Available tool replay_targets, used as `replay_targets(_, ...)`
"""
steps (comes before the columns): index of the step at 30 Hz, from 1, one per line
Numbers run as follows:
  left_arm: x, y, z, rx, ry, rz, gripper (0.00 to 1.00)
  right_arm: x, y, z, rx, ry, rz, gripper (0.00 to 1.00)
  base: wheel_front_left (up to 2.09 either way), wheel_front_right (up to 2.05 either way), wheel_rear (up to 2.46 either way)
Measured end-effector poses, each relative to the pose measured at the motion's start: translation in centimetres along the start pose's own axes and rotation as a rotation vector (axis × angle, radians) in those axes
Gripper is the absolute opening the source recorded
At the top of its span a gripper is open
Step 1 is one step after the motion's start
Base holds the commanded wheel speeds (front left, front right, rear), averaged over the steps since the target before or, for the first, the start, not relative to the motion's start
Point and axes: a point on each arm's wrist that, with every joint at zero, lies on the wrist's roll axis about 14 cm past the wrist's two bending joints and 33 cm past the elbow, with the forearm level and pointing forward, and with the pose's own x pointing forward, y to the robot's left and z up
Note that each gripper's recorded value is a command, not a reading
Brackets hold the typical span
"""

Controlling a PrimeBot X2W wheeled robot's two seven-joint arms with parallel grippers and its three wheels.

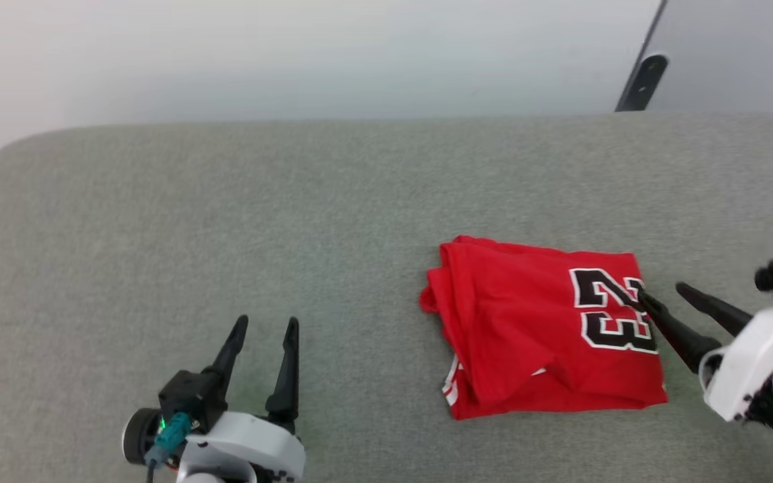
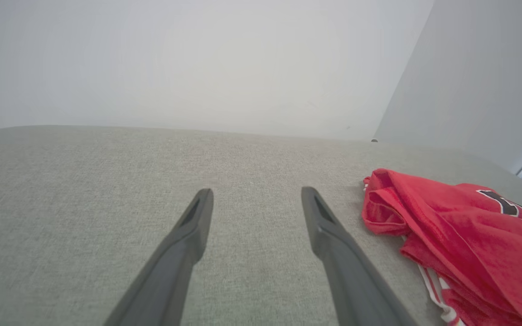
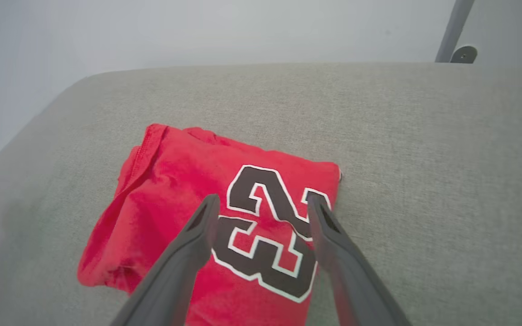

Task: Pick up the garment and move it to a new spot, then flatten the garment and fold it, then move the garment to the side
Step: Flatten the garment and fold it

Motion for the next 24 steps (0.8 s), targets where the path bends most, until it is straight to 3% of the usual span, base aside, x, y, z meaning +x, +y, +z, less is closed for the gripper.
replay_targets(9,-0.9,-0.4,-0.8,0.017,0.035,-0.030,1.00,-4.8,-3.3,0.2,0.010,-0.201,-0.151,1.00,0.00,0.00,0.00)
replay_targets(24,-5.3,1.5,0.4,0.060,0.002,0.055,1.00,-9.2,-2.4,0.1,0.012,-0.392,-0.208,1.00,0.00,0.00,0.00)
